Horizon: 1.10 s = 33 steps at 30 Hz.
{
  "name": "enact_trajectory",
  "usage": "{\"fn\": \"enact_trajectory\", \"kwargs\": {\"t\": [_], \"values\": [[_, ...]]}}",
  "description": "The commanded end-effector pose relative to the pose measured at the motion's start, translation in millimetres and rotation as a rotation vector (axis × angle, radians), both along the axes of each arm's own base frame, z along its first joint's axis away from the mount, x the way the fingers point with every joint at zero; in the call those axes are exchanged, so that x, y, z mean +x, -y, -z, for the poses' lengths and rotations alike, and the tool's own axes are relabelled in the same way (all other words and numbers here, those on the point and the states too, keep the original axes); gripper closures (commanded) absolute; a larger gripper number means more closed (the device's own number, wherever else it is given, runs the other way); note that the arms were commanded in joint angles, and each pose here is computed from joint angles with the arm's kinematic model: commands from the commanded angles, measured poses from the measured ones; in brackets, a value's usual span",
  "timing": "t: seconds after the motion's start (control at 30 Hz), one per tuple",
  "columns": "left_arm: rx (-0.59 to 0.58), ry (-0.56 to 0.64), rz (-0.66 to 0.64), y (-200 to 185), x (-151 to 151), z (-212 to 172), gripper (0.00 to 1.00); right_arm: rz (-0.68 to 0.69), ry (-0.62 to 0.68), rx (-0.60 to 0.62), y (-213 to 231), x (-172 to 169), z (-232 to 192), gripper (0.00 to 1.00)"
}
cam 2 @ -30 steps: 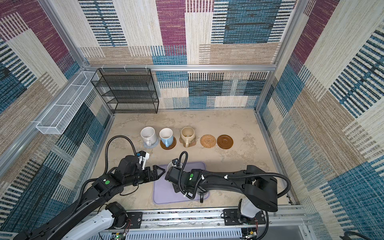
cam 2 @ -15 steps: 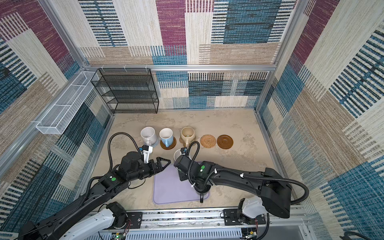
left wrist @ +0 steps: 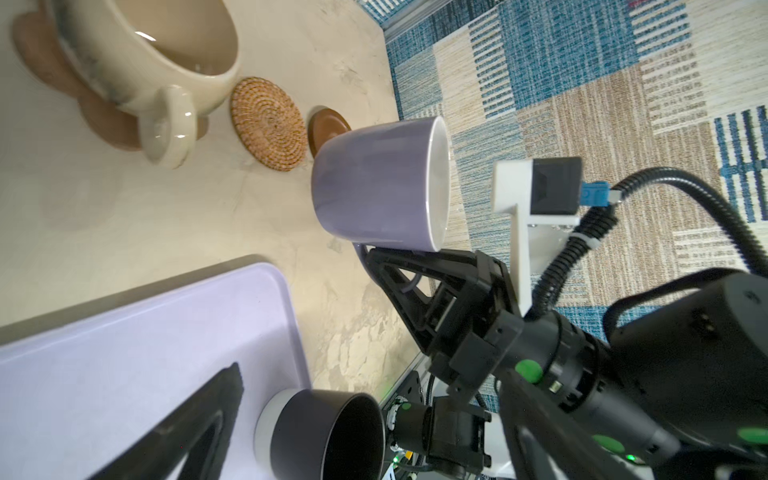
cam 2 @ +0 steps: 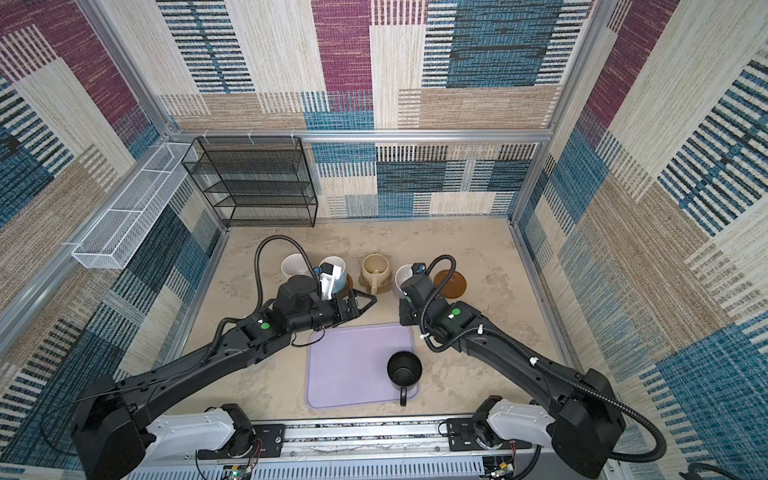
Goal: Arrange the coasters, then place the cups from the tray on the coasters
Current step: 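Lift the lavender mug with right gripper and carry it toward the rattan coaster, then lower the lavender mug onto the round woven rattan coaster with right gripper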
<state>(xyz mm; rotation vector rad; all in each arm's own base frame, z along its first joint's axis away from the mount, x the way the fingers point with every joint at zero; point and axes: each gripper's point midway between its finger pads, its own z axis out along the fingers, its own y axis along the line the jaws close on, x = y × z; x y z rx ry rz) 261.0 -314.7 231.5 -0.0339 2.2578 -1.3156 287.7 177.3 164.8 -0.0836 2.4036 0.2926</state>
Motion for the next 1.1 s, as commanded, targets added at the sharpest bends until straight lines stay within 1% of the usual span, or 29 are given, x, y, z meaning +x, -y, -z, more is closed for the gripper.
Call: {"fn": "enact_trajectory", "kwargs": {"t": [0.0,0.17,0.33,0.47,0.7,0.93,1.07], "values": [[-0.054,0.049,0.018,20.2,14.9,-19.8,0.01,-0.019,0.08,0.044,3.7,26.3,-16.7,1.0],[-0.034,0.034,0.033,44.1,36.7,-14.6,0.01,0.013,0.087,0.033,16.8,60.5,-9.6,1.0],[0.002,0.023,0.018,56.1,55.7,-5.6,0.01,0.029,0.067,0.005,20.1,91.8,8.2,1.0],[0.022,0.023,-0.012,54.3,68.3,-1.1,0.01,0.075,0.03,-0.07,28.5,109.7,27.2,1.0],[0.043,0.008,-0.018,53.7,76.7,4.4,0.01,0.086,-0.024,-0.119,30.2,124.9,53.2,1.0],[0.031,-0.015,-0.009,57.3,78.8,10.5,0.01,0.091,-0.091,-0.159,30.4,127.9,76.3,1.0],[0.037,-0.024,-0.009,58.4,80.1,13.2,0.01,0.101,-0.101,-0.172,34.1,124.4,85.6,1.0]]}}
